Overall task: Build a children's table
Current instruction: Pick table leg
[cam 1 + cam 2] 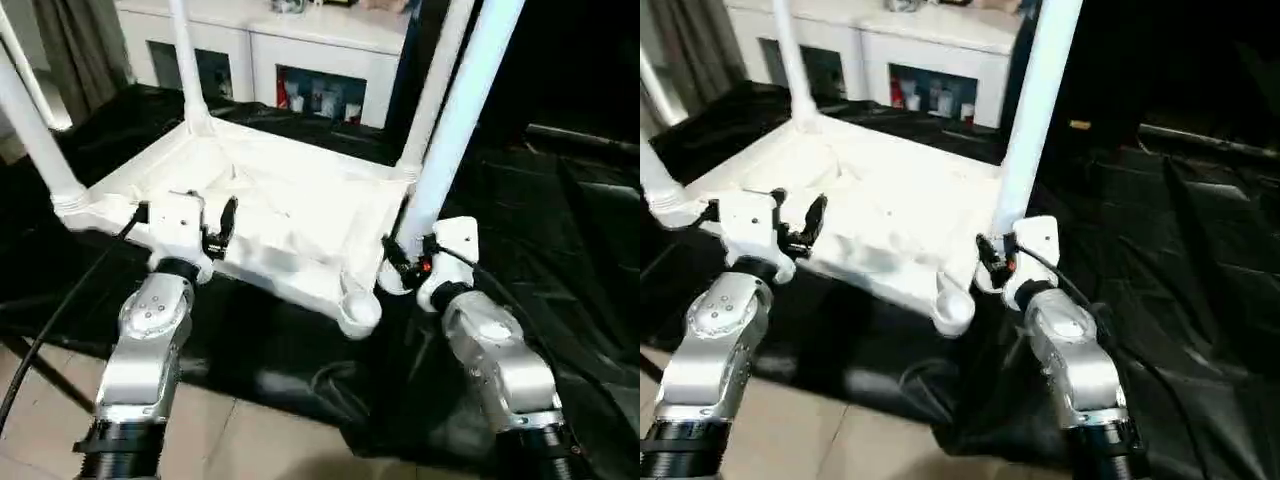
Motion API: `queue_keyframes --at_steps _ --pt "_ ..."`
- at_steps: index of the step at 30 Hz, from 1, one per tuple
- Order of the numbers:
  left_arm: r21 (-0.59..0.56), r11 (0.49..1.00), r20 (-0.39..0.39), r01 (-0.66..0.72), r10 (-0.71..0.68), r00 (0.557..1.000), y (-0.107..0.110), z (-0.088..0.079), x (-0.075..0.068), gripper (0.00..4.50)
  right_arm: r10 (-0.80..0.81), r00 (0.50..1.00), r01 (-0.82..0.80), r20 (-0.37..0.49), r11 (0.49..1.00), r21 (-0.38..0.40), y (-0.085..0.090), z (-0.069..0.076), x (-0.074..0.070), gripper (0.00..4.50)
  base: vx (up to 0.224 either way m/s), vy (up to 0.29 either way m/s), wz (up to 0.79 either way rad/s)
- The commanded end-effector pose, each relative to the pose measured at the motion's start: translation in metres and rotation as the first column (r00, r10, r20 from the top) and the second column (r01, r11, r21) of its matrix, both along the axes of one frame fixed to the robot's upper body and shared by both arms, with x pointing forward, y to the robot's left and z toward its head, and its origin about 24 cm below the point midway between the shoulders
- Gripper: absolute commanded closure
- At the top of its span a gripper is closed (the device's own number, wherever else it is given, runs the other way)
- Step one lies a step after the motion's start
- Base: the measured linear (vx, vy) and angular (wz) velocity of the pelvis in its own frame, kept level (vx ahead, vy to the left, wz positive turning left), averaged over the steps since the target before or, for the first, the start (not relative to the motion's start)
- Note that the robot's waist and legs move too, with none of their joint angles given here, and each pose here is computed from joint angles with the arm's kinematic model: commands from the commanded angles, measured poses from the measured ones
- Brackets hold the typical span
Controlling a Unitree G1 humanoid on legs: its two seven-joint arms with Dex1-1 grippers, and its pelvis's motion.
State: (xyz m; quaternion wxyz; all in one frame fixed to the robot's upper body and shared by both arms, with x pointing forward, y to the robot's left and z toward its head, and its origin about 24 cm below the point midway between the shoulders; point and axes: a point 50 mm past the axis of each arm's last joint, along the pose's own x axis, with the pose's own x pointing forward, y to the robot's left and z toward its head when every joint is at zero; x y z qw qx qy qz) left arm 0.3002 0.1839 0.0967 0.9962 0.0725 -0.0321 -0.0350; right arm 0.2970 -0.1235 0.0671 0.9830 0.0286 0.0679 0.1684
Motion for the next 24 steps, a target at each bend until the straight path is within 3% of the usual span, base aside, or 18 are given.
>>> queue_keyframes --at_steps 1,8,14,17,18,19,20,21,24 --pt "0.012 1.000 0.020 0.029 -0.029 0.999 -0.006 0.007 0.001 1.49 -0.010 0.999 0.010 0.037 1.000 -0.008 -0.005 0.004 -0.001 2.62 0.107 -0.013 -0.32" --pt "0.016 0.999 0.006 0.043 -0.043 0.999 -0.007 0.006 -0.002 1.49 -0.003 0.999 0.003 0.042 1.000 0.009 -0.006 0.005 -0.003 2.62 0.124 0.027 0.03" --pt "0.054 0.963 -0.048 0.265 -0.262 0.964 -0.016 -0.001 -0.010 1.49 0.017 0.999 -0.017 0.050 1.000 -0.004 -0.004 0.005 -0.003 2.62 0.033 -0.026 0.16" --pt "0.067 0.915 -0.083 0.398 -0.392 0.916 -0.023 -0.002 -0.010 1.49 0.016 0.999 -0.016 0.052 1.000 -0.007 -0.006 0.005 -0.003 2.62 -0.066 -0.078 0.05" --pt "0.114 0.831 -0.157 0.545 -0.526 0.836 -0.031 -0.006 -0.009 1.49 0.029 0.998 -0.028 0.054 0.999 -0.025 -0.010 0.006 -0.002 2.62 -0.110 -0.058 0.05" --pt "0.116 0.825 -0.162 0.553 -0.533 0.830 -0.031 -0.006 -0.009 1.49 0.030 0.998 -0.029 0.054 0.999 -0.026 -0.010 0.007 -0.002 2.62 0.000 0.000 0.00" --pt "0.123 0.795 -0.190 0.594 -0.569 0.800 -0.033 -0.008 -0.008 1.22 0.036 0.998 -0.034 0.054 0.999 -0.033 -0.012 0.007 -0.002 2.62 -0.107 -0.036 0.06" --pt "0.147 0.732 -0.222 0.665 -0.631 0.743 -0.035 -0.008 -0.006 1.22 0.041 0.997 -0.038 0.060 0.999 -0.039 -0.016 0.009 0.000 2.62 -0.105 -0.026 0.06" --pt "0.192 0.613 -0.295 0.766 -0.708 0.641 -0.038 -0.005 0.004 0.97 0.054 0.996 -0.050 0.071 0.997 -0.062 -0.026 0.014 0.004 2.62 -0.110 -0.027 0.03"
